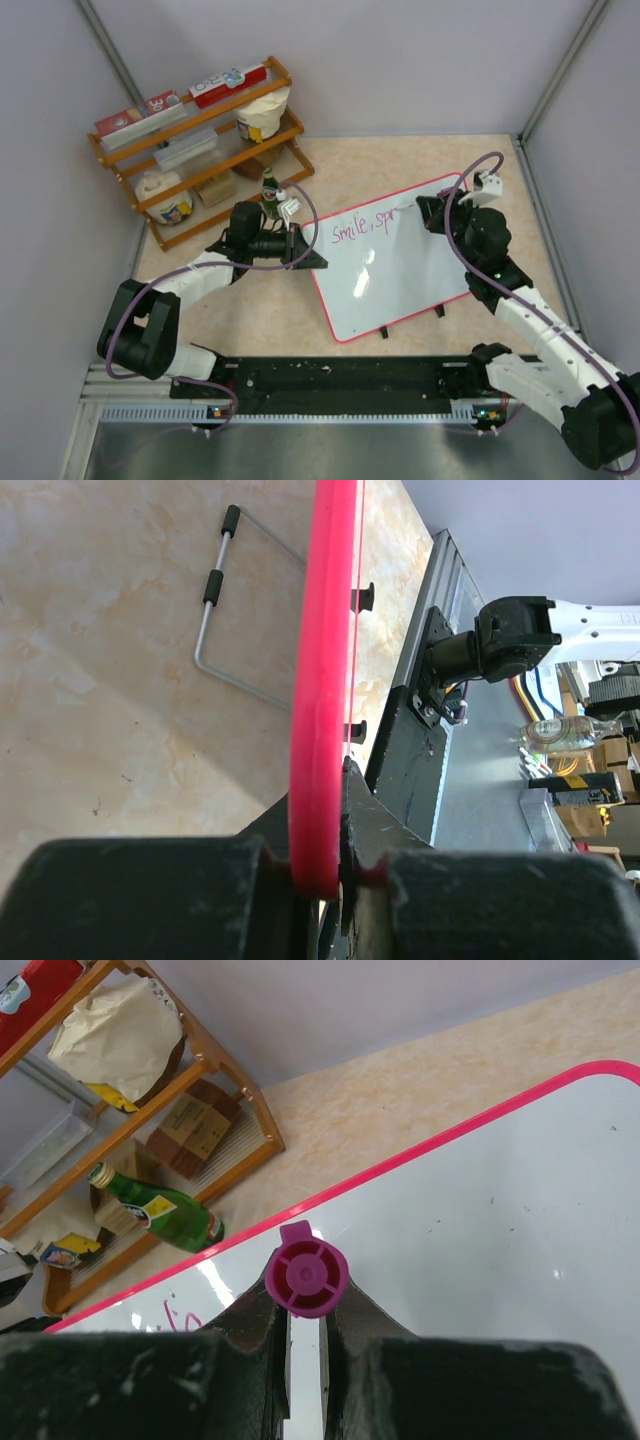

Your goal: Write a sentence on the whiteboard

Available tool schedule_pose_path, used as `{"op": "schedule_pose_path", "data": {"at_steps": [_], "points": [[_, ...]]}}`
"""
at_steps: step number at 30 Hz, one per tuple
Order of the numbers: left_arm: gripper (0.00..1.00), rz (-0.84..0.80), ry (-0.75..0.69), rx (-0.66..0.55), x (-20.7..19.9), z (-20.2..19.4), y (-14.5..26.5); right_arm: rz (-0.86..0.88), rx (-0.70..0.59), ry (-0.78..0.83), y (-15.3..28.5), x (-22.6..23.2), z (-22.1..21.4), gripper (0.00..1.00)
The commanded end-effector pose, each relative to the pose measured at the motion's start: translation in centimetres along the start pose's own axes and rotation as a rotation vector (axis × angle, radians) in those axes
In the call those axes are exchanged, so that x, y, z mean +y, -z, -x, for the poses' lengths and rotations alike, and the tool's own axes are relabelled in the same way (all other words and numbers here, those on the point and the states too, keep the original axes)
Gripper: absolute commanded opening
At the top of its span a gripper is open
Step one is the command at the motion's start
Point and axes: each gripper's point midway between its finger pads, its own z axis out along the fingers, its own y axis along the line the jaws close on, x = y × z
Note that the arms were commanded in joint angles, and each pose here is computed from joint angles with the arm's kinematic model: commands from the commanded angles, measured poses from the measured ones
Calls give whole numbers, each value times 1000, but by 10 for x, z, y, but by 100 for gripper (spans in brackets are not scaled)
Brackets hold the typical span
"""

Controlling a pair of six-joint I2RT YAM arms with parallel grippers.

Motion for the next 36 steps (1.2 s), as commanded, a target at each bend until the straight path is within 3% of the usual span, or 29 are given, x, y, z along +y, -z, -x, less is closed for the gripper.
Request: {"op": "schedule_pose_path", "data": {"at_steps": [1, 14, 36], "points": [[0, 150, -92, 119, 45, -52, -6, -41, -13, 24, 4, -13, 0, 0], [0, 149, -90, 119, 45, -53, -6, 25, -73, 8, 17, 6, 25, 0], [0, 151, -87, 121, 45, -53, -6, -45, 11, 16, 7, -16, -10, 0]]}}
